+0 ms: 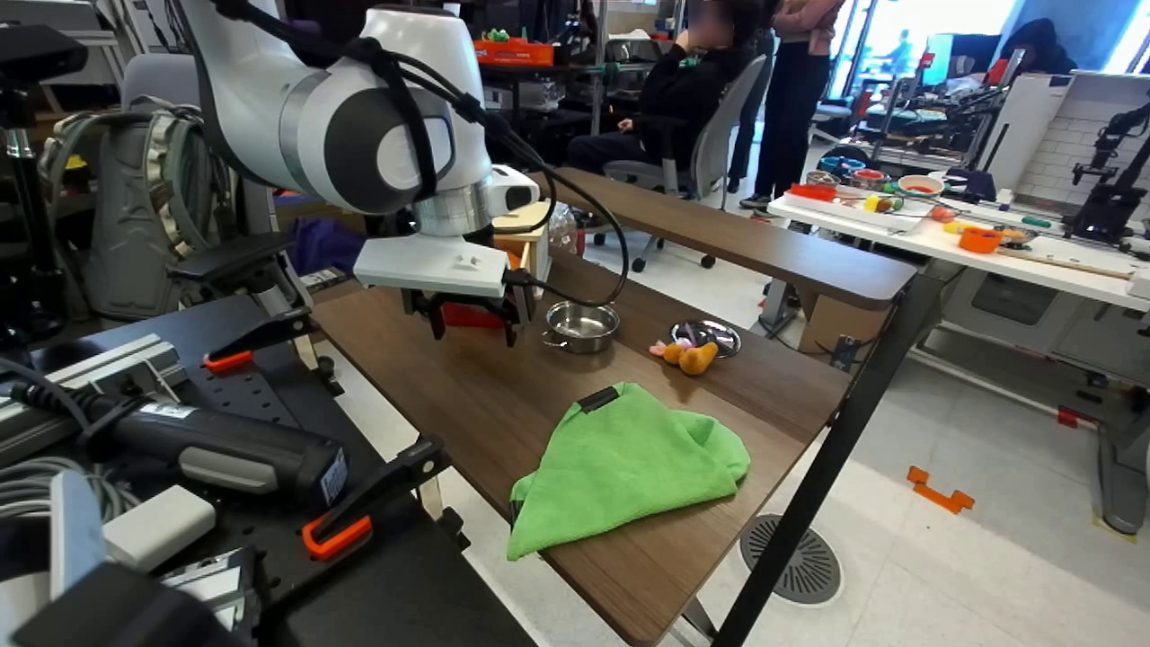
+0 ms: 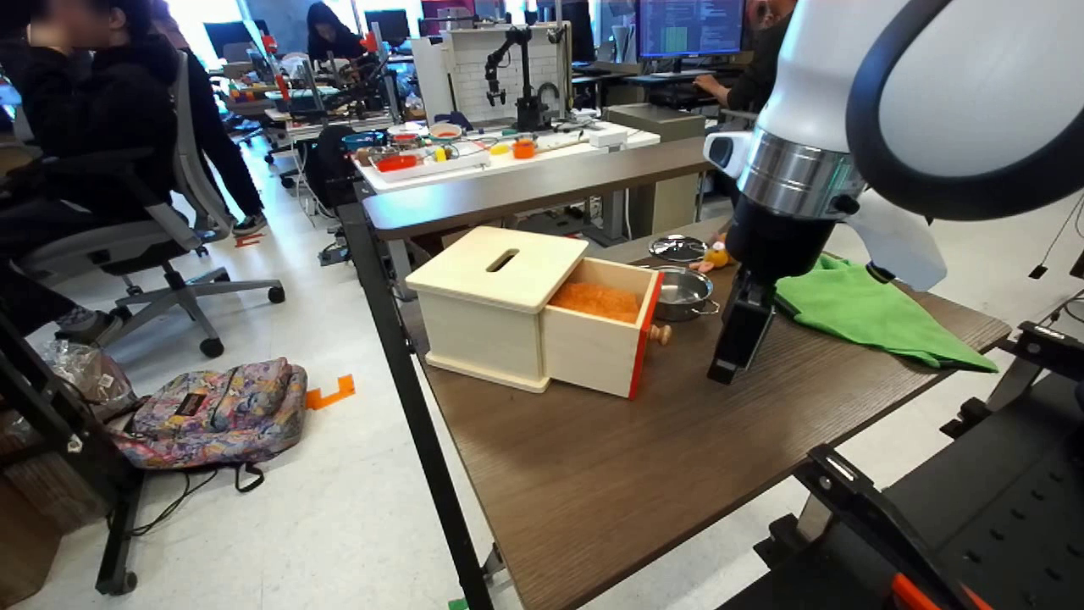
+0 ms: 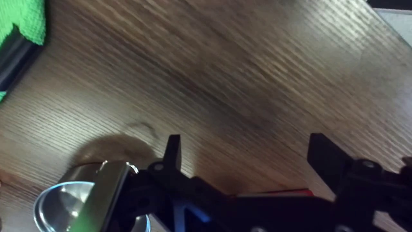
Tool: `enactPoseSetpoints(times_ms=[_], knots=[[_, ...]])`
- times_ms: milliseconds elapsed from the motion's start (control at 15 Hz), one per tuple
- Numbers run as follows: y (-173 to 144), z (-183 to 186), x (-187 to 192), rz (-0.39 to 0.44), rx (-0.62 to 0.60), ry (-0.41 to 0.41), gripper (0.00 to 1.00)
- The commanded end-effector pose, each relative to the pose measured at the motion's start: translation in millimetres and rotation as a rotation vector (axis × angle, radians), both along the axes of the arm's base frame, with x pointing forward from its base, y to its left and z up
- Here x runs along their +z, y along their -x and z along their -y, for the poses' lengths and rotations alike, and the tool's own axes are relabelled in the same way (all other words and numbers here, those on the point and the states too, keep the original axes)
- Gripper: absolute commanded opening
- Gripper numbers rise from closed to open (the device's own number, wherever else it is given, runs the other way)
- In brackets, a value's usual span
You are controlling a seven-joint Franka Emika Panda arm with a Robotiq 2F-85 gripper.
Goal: Close the open drawer
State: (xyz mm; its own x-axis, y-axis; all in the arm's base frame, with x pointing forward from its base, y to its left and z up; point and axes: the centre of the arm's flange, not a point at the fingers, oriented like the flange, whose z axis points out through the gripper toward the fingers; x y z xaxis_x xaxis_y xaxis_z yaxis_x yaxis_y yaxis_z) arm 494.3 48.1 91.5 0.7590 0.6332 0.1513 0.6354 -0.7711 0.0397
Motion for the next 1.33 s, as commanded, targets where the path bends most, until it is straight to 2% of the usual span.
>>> enactPoseSetpoints(times_ms=[0, 533, 600, 733, 1133, 1267], knots=[[-19.1, -12.8, -2.5, 0.043, 0.046, -0.029, 1.0], [-39.7, -26.0, -11.8, 0.061, 0.07, -0.061, 1.0], [-39.8, -28.3, -11.9, 0.064, 0.078, -0.064, 0.75], [-40.1, -30.4, -14.2, 0.066, 0.085, -0.067, 0.66], [-40.0, -31.5, -15.5, 0.069, 0.095, -0.063, 0.18], [-38.3, -33.1, -14.3, 0.069, 0.1, -0.062, 0.05]])
